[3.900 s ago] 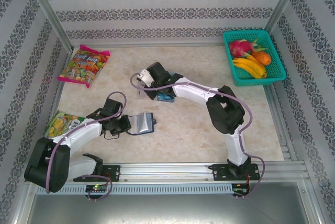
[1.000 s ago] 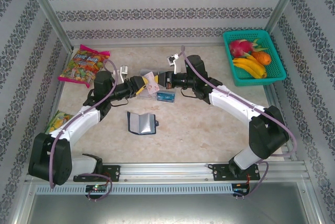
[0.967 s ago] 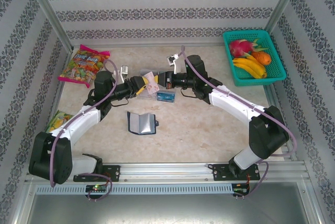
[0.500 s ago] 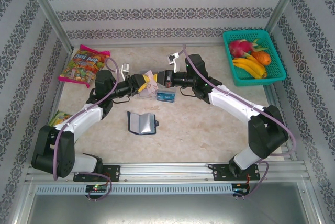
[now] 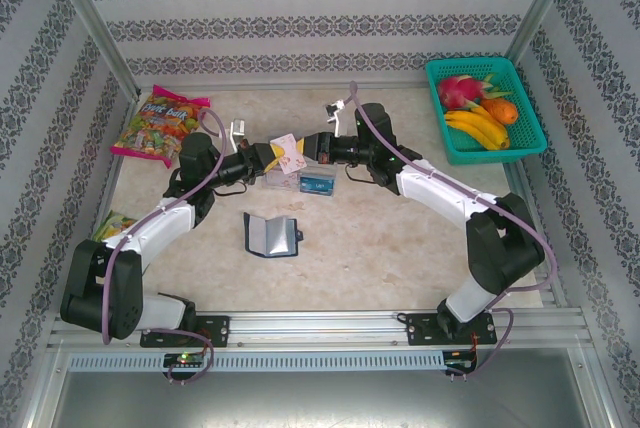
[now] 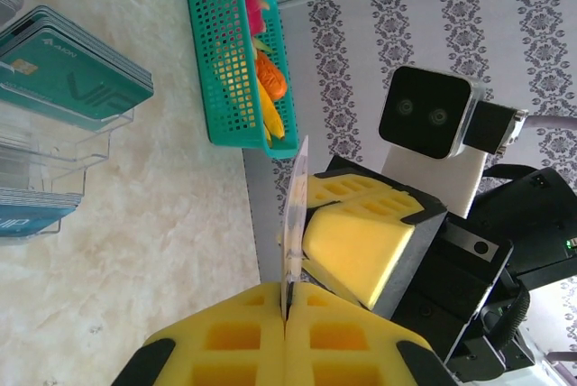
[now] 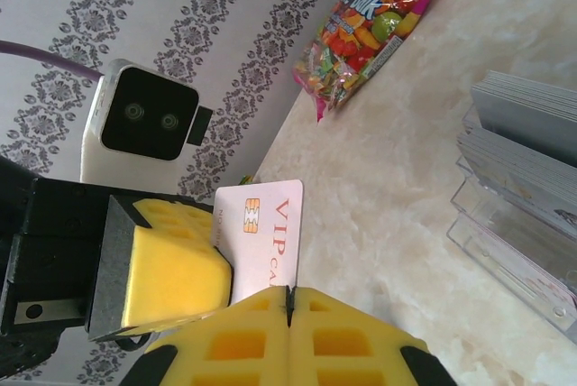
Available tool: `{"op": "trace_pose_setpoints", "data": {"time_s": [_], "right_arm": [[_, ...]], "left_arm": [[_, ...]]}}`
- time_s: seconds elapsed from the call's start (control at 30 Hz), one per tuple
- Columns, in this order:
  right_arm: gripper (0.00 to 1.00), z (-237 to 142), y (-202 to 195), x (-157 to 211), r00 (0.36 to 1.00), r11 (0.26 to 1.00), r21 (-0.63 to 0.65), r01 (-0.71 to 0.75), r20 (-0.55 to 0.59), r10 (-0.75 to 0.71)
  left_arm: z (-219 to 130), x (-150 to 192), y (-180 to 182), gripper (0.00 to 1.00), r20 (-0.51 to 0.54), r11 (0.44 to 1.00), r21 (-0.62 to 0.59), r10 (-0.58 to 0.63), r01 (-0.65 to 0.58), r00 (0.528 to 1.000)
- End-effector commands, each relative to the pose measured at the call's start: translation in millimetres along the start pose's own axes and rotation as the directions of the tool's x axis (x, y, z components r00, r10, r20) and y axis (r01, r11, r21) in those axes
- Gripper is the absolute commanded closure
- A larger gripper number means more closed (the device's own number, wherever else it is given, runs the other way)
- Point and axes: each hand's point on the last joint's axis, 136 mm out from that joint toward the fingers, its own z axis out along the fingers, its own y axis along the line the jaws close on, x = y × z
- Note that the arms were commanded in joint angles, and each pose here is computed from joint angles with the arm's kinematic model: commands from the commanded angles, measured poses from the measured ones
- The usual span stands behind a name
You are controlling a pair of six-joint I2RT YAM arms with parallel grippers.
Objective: Put the credit cards into the card holder
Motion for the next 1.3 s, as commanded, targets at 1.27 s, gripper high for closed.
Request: {"op": "trace_pose_setpoints", "data": {"time_s": [1.27], "right_arm": [[1.0, 3.1, 33.6, 15.4, 0.987, 0.97, -0.227, -0.082, -0.155, 0.047]], "left_arm": [[-11.3, 2.1, 6.4, 0.71, -0.051, 0.994, -0.073, 0.077, -0.081, 0.996]]}}
